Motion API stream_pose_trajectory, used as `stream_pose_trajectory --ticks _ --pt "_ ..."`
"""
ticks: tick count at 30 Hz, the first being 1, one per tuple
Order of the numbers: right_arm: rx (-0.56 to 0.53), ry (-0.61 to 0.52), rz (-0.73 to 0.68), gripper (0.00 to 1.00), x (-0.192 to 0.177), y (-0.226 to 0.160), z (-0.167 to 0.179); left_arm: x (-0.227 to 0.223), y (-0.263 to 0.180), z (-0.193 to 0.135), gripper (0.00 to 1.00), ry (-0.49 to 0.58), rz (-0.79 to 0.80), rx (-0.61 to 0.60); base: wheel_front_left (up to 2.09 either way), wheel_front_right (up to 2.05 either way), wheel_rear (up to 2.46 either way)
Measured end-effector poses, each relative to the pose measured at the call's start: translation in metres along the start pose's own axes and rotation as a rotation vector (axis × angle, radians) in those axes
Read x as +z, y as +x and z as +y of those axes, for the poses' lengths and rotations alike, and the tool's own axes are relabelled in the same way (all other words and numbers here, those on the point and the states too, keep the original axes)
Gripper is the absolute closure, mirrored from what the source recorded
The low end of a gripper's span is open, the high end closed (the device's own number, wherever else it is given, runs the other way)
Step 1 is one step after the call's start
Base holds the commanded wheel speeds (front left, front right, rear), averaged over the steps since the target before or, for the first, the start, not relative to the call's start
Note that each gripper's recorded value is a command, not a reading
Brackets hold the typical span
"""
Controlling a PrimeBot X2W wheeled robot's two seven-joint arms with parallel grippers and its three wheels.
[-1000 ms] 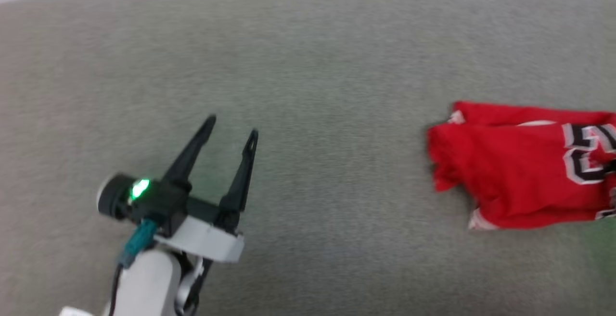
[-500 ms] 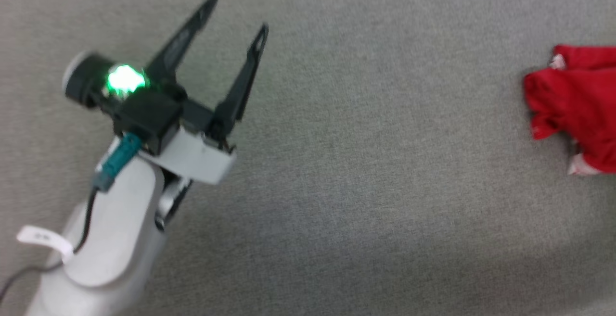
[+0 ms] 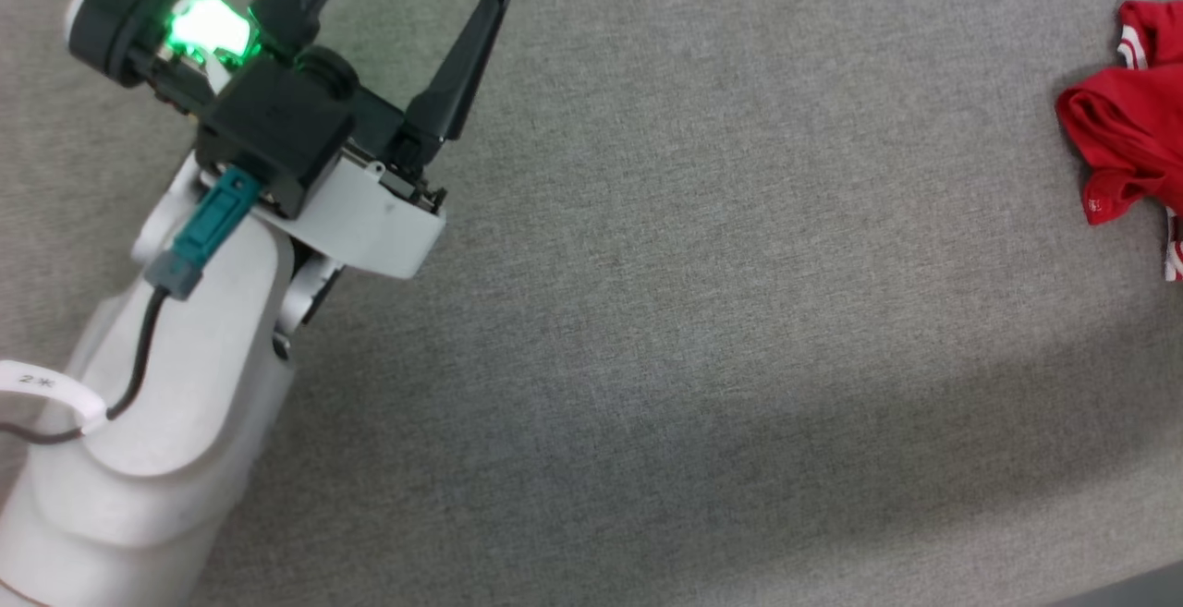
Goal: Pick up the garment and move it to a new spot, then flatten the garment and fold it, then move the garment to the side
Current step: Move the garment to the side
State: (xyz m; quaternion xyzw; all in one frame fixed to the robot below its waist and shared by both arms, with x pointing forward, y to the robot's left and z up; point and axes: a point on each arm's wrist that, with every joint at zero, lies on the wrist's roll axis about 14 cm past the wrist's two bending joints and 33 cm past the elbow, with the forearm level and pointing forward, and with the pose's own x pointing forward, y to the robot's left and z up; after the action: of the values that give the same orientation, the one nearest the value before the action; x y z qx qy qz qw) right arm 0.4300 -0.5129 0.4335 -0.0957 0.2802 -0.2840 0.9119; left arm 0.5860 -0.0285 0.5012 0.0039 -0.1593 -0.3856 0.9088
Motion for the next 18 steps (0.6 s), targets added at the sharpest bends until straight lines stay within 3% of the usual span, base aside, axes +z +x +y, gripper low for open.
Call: stream_pose_trajectory --ticks 9,18 --pt "-0.034 -0.03 0.043 1.0 -0.023 0.005 0.004 -0.011 0.007 -0.011 0.0 -0.003 -0.005 -0.047 0.0 0.0 0.0" --pt "-0.056 -0.031 -0.029 1.0 -0.013 0.013 0.003 -0.02 0.004 -0.009 0.0 -0.001 0.007 -0.047 0.0 0.0 0.0"
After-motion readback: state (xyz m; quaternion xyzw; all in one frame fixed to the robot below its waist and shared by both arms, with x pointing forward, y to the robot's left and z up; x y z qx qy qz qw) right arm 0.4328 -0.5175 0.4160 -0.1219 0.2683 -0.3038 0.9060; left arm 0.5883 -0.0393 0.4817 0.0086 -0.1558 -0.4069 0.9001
